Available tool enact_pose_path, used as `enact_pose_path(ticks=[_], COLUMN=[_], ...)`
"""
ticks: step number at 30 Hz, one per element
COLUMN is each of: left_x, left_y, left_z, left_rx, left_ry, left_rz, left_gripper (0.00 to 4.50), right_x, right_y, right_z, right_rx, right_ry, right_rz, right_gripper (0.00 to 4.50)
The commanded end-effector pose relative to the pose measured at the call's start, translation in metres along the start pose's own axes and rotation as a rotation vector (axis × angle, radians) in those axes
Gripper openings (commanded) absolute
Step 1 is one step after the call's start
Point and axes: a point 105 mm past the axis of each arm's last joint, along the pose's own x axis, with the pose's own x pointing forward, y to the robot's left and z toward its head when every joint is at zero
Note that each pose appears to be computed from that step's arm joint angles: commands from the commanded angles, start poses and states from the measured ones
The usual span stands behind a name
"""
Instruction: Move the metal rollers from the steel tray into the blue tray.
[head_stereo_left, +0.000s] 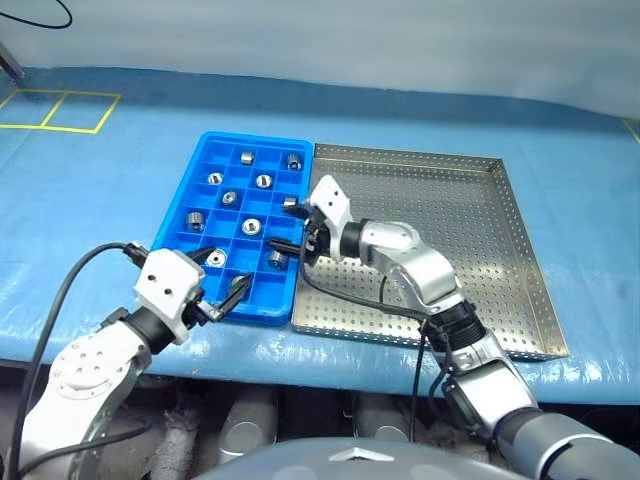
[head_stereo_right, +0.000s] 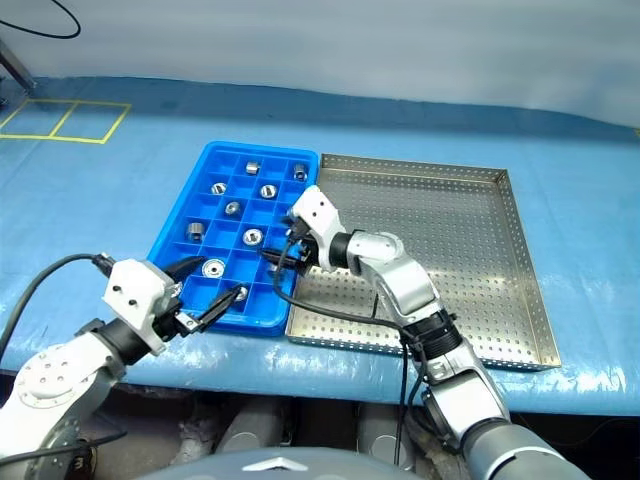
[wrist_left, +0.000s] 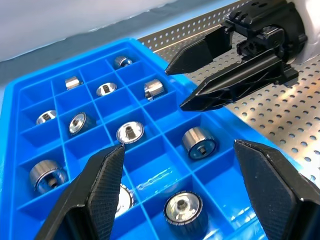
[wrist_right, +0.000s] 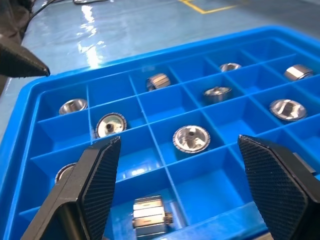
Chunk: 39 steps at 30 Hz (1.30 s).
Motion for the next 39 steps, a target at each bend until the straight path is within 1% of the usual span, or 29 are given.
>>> enact_pose_path(ticks=[1,3,6,8,10,13,14,17,20,25,39], left_x=[0.013,0.024,0.042,0.052,0.061,0.072,0.077,0.086,0.088,0.088,0.083], left_y=[0.006,0.012,0.013,0.011,0.009,0.009,0.010,0.010,0.010,0.009,0.007], left_z=[0.015,0.022,0.029,0.033,0.034,0.034,0.032,0.028,0.027,0.024,0.017], left_rx=[0.026,0.016,0.007,0.002,-0.004,-0.024,-0.018,-0.023,-0.027,-0.030,-0.038], left_ry=[-0.086,-0.135,-0.186,-0.208,-0.220,-0.229,-0.219,-0.213,-0.217,-0.212,-0.190], left_rz=[0.013,0.031,0.000,-0.031,-0.075,-0.125,-0.135,-0.162,-0.174,-0.174,-0.167], left_gripper=[3.81,3.81,3.81,3.81,3.81,3.81,3.81,3.81,3.81,3.81,3.81], right_x=[-0.028,-0.046,-0.079,-0.098,-0.114,-0.131,-0.135,-0.139,-0.137,-0.133,-0.125], right_y=[-0.026,-0.040,-0.057,-0.062,-0.061,-0.061,-0.060,-0.060,-0.055,-0.054,-0.052], right_z=[0.016,0.011,0.004,0.002,-0.002,-0.009,-0.010,-0.005,-0.006,-0.008,-0.004], right_rx=[-0.088,-0.091,-0.059,-0.037,-0.032,-0.023,-0.024,-0.039,-0.037,-0.028,-0.034], right_ry=[-0.082,-0.069,-0.040,-0.032,-0.013,0.015,0.014,-0.052,-0.073,-0.075,-0.086], right_rz=[-0.151,-0.224,-0.323,-0.359,-0.361,-0.383,-0.391,-0.441,-0.442,-0.441,-0.410], right_gripper=[3.95,3.95,3.95,3.95,3.95,4.47,4.47,4.47,4.47,4.47,4.47])
